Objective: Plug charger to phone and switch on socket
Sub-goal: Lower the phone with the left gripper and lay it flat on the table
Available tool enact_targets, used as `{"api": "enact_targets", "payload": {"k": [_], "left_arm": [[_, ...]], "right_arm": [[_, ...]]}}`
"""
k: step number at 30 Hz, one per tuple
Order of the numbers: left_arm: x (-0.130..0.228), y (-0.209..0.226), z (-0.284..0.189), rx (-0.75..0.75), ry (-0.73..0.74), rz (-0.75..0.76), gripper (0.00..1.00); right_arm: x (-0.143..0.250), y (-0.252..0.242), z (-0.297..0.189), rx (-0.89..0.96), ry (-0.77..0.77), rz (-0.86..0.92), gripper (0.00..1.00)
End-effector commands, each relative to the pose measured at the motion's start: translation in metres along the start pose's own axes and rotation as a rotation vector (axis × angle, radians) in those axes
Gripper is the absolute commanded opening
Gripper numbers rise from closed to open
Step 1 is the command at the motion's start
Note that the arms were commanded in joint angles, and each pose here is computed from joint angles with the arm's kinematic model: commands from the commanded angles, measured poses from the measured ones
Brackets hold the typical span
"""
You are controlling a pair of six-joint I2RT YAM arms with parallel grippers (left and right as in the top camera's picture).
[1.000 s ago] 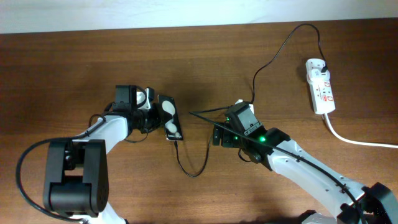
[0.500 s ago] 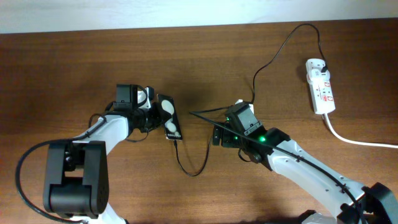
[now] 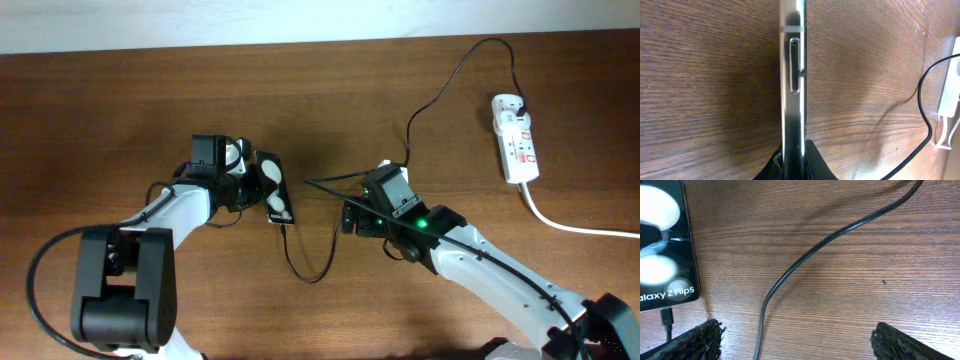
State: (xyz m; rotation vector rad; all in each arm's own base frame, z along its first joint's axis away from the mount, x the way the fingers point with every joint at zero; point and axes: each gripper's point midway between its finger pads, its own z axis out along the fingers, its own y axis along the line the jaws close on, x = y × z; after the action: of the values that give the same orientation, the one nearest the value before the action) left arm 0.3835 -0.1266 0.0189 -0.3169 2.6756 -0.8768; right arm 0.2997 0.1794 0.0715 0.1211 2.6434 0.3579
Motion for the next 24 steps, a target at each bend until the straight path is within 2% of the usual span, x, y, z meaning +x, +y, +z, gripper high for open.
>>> {"api": "enact_targets", "payload": {"k": [1,24], "left_arm": [[0.0043,0.0283,0.0058,-0.131,-0.012,0.010,0.11],[0.0043,0.0283,0.0058,-0.131,-0.012,0.010,0.27]], "right_arm": [[-0.0033,-0.0010,-0.0017,0.003,-0.012,-0.007,0.99],[-0.0033,-0.0010,-0.0017,0.003,-0.012,-0.007,0.99]]}}
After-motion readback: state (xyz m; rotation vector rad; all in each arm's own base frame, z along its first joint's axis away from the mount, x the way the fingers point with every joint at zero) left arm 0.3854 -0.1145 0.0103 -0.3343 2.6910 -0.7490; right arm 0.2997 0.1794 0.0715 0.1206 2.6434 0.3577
